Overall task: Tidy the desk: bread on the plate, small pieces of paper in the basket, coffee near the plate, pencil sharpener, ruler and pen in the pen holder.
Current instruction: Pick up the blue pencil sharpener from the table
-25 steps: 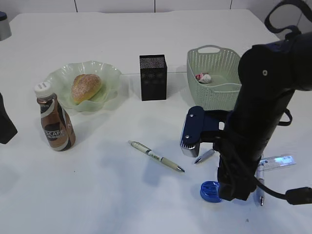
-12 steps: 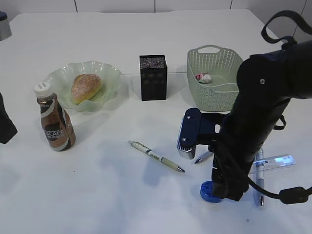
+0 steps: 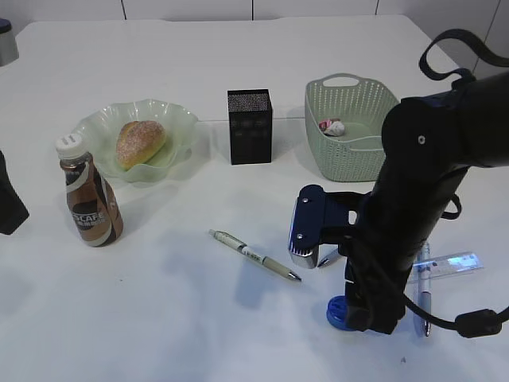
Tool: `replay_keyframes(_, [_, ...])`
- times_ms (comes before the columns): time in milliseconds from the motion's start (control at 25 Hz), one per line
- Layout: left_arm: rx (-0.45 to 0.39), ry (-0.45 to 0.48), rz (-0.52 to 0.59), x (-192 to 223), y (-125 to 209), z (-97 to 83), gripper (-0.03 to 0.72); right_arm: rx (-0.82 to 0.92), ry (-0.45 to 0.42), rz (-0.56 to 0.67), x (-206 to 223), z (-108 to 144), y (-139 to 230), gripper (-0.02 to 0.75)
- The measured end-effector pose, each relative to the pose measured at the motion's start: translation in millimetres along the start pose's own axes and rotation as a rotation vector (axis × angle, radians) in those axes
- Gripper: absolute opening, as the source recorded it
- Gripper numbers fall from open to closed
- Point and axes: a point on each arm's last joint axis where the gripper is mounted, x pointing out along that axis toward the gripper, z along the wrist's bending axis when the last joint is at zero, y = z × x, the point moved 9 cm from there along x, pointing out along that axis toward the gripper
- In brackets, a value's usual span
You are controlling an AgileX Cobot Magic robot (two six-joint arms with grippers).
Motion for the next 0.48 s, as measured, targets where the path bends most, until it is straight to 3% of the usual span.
replay_keyframes(480, [-0.002, -0.003, 0.000, 0, 0, 0.6, 0.316, -0.041, -0.009, 0.021, 12, -2, 2, 0.519])
